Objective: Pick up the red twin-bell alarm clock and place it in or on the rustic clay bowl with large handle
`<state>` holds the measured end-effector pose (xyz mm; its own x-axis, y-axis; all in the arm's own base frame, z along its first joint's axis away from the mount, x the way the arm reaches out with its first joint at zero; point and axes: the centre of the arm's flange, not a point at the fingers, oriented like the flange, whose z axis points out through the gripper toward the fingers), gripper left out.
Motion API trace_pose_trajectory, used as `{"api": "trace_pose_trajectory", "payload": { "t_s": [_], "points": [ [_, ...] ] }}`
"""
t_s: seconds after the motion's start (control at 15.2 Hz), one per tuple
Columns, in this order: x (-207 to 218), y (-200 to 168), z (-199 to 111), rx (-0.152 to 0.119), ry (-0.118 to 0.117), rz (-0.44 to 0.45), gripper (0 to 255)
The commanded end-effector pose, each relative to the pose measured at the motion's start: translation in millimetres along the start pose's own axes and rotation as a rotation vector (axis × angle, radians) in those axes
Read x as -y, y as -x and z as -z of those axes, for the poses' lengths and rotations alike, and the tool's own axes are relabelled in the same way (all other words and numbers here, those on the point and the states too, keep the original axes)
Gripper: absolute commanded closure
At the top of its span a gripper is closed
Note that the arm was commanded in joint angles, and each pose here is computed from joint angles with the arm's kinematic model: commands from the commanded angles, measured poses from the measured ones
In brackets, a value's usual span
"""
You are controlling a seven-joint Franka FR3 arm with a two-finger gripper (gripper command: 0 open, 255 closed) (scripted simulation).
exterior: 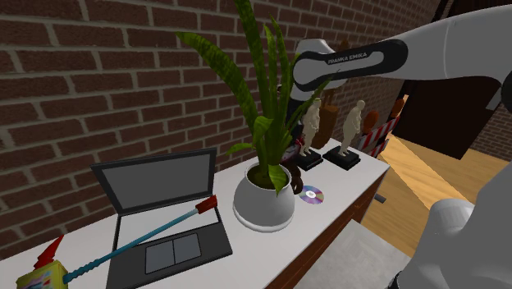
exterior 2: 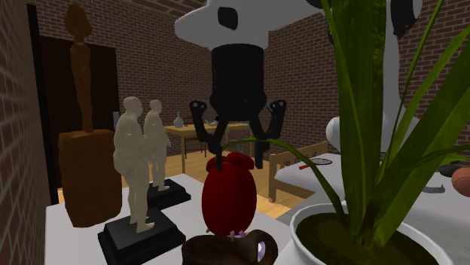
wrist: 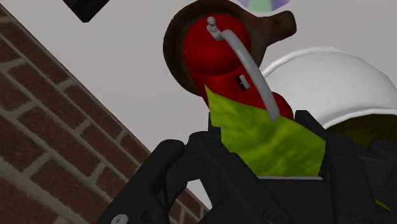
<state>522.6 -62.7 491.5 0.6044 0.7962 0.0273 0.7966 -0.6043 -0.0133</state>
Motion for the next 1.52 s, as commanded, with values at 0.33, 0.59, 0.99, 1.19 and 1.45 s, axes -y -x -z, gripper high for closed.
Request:
{"api": "trace_pose_trajectory", "payload": {
  "t_s": [0.33, 0.59, 0.99, 1.19, 1.45],
  "points": [
    [-0.2, 1.2, -25.1, -0.001, 0.001, 0.000, 255],
    [-0.2, 1.2, -25.1, -0.001, 0.001, 0.000, 255],
    [-0.2, 1.2, -25.1, -0.001, 0.001, 0.000, 0],
    [-0.1, 1.2, 1.3, -0.001, 0.001, 0.000, 0],
    [-0.1, 1.2, 24.9, -0.001, 0.001, 0.000, 0]
  ]
}}
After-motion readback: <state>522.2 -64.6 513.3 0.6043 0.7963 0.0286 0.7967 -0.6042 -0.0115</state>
